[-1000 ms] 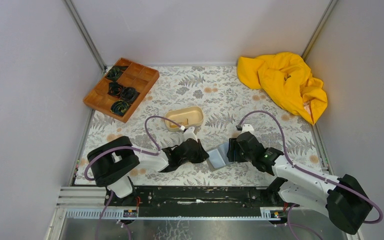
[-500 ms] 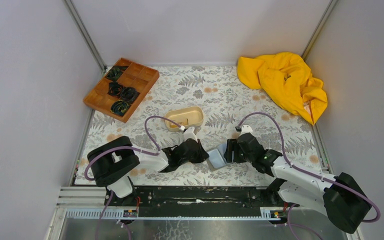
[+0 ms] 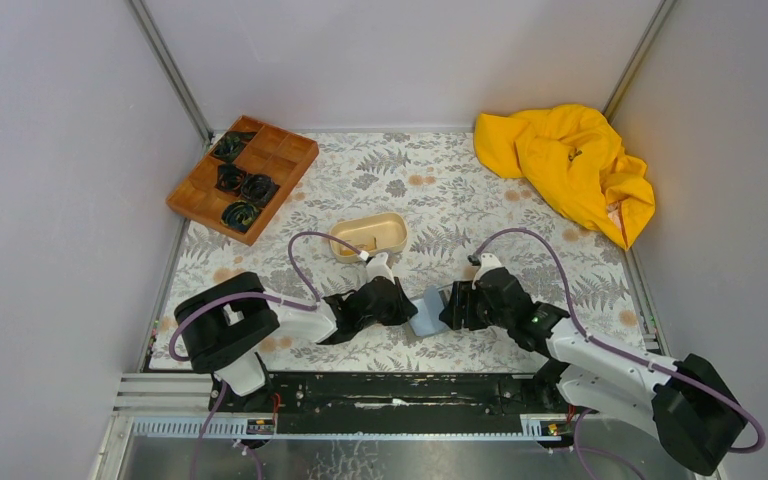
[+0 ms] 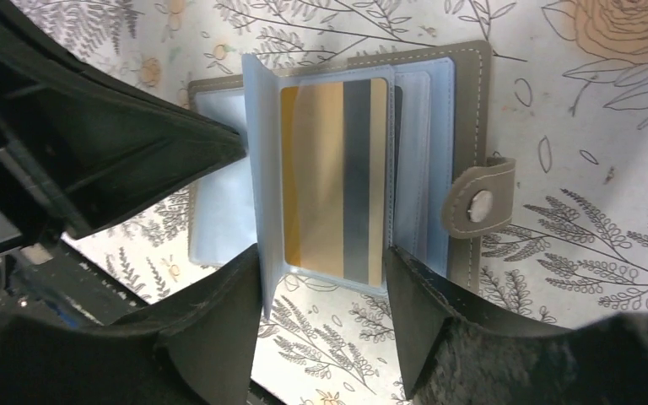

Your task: Take the credit cards out of the card holder

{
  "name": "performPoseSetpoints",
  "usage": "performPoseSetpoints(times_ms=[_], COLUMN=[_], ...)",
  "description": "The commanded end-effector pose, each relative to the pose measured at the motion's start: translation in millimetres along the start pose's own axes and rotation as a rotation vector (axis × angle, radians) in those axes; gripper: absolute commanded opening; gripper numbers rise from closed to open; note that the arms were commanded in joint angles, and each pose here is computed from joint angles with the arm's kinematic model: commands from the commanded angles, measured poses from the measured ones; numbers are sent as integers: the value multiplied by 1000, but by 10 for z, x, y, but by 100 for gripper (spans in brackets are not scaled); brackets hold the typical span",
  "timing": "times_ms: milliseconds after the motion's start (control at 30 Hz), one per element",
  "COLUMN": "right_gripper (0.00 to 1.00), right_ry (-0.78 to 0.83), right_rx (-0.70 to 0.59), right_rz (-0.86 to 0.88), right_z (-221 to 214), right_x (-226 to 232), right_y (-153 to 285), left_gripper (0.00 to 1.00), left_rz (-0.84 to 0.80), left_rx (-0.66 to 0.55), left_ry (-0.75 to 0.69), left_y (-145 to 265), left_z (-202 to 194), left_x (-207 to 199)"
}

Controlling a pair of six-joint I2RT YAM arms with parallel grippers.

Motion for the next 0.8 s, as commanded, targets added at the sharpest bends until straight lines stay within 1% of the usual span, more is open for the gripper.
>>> performPoseSetpoints(times_ms=[0,100,267,367,600,767], right_gripper=[59,59,66,66,66,66], right_ry=[-24,-23,-21,-31,-31,-44], right_rx=[-31,-38,-27,-16,-4,26], right_rz=[163,185,191,201,297,330], right_z=[110,134,124,107,129,57], right_x=[232,272,274,273,447,475], right_y=[82,128,131,104,109,29], left_gripper=[9,9,9,9,10,10], left_rz=[71,69,66,66,71,69], left_rx=[68,71,69,71,70,69], left_ry=[-21,-20,-16,-15,-12,-7], left_y=[-13,-18,-18,-16,-6,4], left_z=[-156,-169,-176,-184,-198,-206], left_x=[187,193,200,206,233,242])
Point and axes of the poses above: each gripper's point midway between its finger pads, its own y axis back along the fingers, its own x axis along the line the jaws close on, z = x × y, the point moved 10 cm from there along y, back along the fingers, and after that the axes turned 7 degrees about -y, right-handed, at the moved point
